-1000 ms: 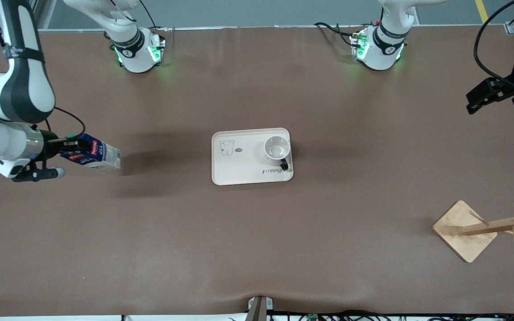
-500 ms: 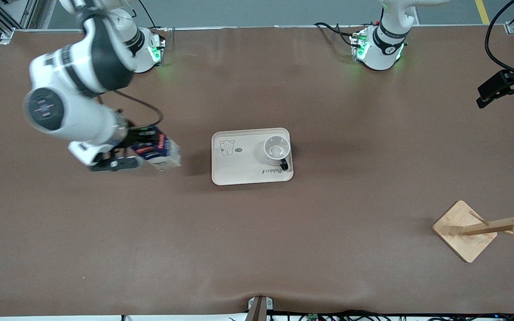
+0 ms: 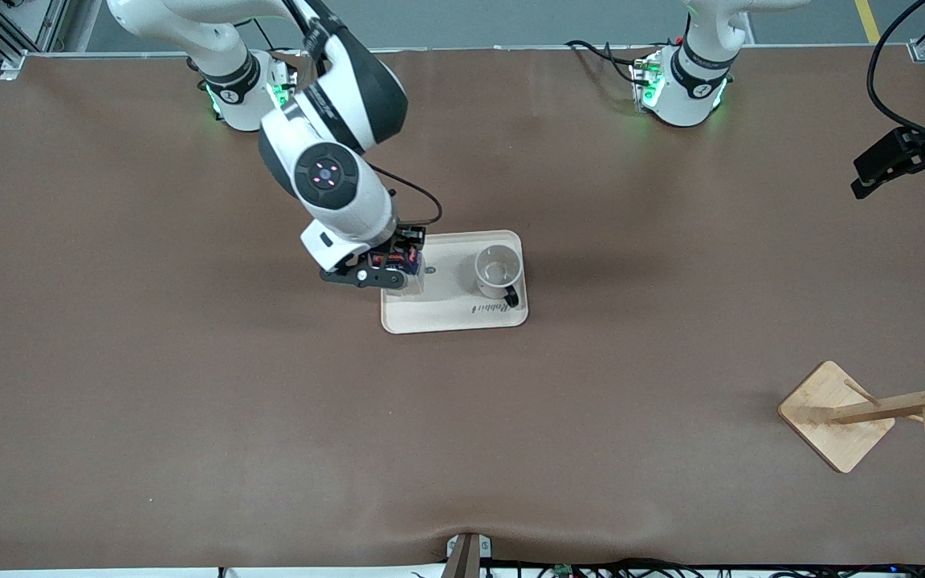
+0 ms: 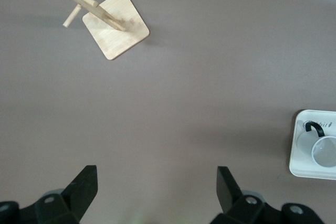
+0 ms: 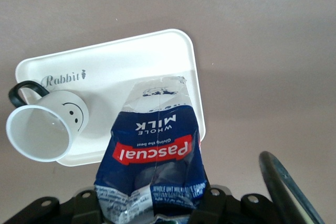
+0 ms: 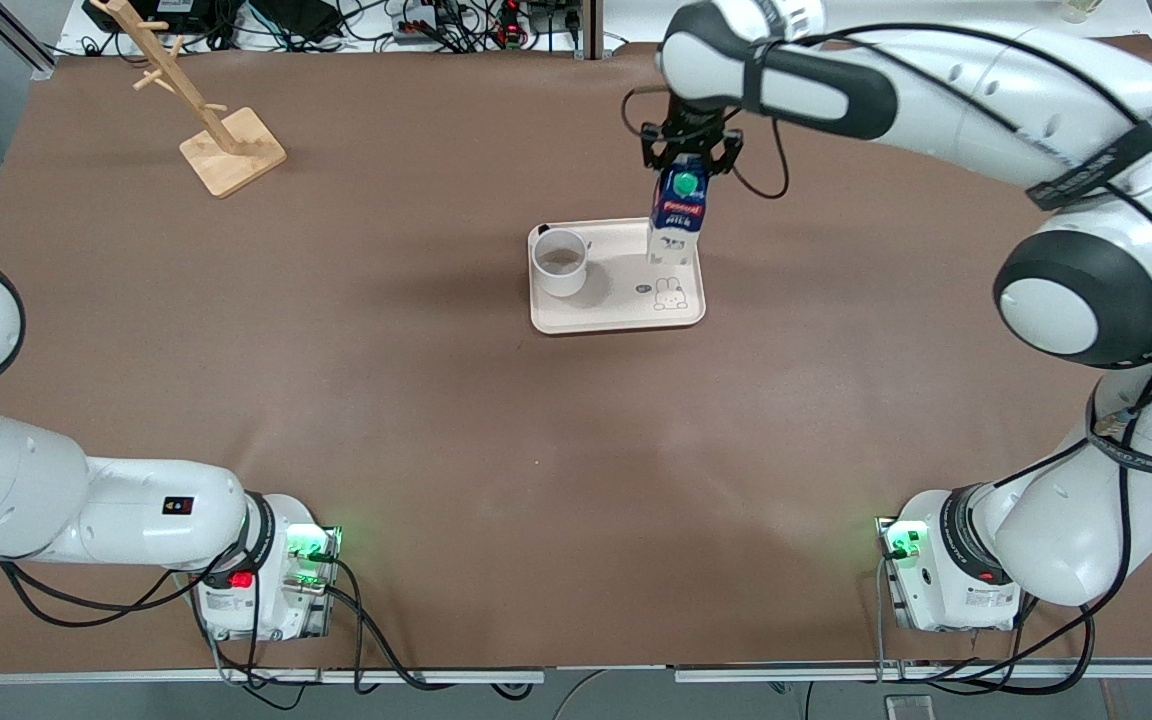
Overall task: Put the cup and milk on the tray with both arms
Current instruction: 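Carry the milk carton with the right gripper onto the tray, then release the milk carton and raise the right gripper away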
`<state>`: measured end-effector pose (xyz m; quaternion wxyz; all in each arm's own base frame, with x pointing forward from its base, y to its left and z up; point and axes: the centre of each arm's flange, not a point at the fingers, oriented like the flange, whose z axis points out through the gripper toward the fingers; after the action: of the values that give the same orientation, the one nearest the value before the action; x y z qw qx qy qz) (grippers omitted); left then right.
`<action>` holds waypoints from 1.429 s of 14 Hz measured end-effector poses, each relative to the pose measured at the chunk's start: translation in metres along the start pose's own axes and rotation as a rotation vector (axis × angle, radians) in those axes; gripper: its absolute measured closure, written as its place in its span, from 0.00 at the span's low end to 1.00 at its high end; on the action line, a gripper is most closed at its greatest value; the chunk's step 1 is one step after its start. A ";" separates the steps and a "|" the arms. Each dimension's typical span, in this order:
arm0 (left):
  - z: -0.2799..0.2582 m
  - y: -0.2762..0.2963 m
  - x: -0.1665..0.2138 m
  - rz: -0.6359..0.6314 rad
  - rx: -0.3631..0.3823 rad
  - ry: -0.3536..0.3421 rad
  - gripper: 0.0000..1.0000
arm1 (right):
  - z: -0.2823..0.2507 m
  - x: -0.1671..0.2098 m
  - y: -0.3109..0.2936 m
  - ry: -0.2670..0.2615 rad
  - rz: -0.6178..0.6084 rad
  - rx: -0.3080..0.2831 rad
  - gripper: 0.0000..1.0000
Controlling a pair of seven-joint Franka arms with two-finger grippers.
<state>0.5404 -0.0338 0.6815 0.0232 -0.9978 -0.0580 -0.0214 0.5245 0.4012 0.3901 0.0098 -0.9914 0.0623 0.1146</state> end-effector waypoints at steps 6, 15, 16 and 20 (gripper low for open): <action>0.003 -0.002 0.004 -0.005 -0.003 0.016 0.00 | 0.030 -0.009 -0.026 0.017 0.041 0.005 0.38; 0.007 -0.001 0.008 -0.004 -0.005 0.029 0.00 | 0.051 0.001 -0.029 0.052 0.046 -0.023 0.26; 0.009 0.000 0.009 -0.004 -0.005 0.028 0.00 | 0.052 0.001 -0.030 0.054 0.043 -0.027 0.18; 0.011 0.000 0.010 -0.004 -0.005 0.026 0.00 | 0.030 -0.007 -0.040 0.065 0.021 -0.021 0.00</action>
<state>0.5512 -0.0318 0.6710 0.0214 -0.9974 -0.0596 -0.0347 0.5160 0.4432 0.3627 -0.0040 -0.9940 0.0715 0.0831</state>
